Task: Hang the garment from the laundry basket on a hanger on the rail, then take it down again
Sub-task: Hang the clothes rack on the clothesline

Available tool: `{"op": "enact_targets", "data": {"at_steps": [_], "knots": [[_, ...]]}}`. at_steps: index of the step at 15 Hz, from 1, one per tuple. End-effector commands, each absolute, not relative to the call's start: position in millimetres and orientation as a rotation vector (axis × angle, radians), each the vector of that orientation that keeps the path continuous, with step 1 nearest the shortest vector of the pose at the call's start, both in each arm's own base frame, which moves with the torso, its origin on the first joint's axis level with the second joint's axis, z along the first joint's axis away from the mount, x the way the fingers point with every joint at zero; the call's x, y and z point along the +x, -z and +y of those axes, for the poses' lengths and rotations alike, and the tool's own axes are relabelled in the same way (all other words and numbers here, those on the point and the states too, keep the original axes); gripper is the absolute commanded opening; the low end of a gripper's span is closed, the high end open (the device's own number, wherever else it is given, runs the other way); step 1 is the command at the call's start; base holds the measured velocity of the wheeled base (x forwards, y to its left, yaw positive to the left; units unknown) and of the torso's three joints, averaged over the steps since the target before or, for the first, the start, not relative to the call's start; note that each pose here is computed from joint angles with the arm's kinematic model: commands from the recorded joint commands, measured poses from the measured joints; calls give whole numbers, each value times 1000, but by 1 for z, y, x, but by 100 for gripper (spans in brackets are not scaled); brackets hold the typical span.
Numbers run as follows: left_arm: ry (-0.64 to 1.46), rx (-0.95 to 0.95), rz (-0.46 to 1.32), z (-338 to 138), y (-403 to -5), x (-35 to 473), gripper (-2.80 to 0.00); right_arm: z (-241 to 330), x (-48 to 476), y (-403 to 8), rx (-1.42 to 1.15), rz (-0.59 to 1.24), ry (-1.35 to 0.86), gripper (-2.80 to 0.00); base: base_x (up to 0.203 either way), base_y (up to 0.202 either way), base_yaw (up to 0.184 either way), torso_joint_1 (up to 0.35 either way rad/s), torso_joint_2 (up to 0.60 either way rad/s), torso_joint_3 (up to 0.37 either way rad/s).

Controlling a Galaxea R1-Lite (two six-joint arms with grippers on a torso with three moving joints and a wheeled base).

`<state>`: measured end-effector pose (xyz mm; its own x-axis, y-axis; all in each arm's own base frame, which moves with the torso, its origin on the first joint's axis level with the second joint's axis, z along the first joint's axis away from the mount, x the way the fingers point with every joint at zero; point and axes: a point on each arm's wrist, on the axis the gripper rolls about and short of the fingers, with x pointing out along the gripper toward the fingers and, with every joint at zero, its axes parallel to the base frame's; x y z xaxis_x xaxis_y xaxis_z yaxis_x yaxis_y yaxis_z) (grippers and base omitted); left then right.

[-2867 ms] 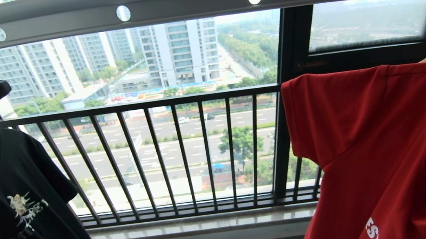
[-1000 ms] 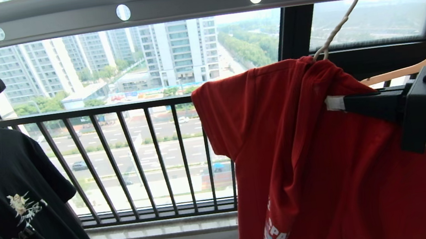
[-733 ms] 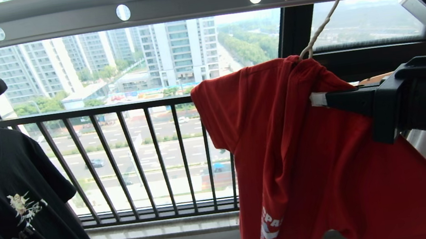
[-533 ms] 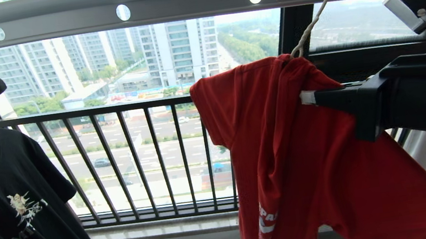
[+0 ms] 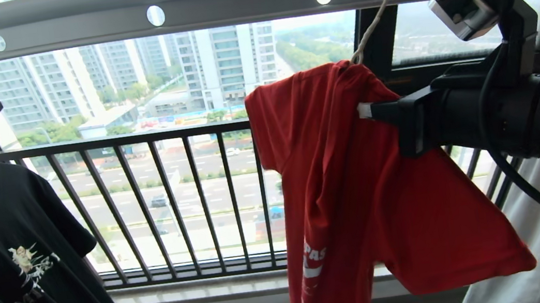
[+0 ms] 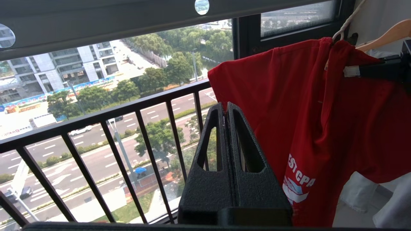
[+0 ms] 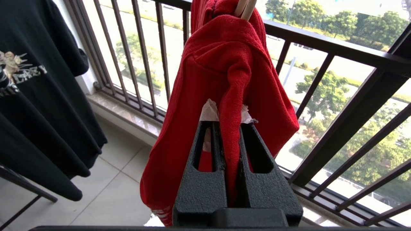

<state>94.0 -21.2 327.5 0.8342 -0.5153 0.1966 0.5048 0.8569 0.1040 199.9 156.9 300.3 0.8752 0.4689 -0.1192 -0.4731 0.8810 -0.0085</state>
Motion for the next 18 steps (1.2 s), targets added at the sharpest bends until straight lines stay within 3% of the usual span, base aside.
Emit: {"op": "enact_targets", "data": {"at_steps": [1, 18], "knots": [[544, 48, -220, -21, -327, 95, -280, 165, 210, -297, -49, 126, -480, -280, 0, 0, 0, 0, 0, 0], [543, 49, -227, -21, -328, 93, -280, 191, 235, -286, -129, 147, -392, -280, 0, 0, 0, 0, 0, 0]]}}
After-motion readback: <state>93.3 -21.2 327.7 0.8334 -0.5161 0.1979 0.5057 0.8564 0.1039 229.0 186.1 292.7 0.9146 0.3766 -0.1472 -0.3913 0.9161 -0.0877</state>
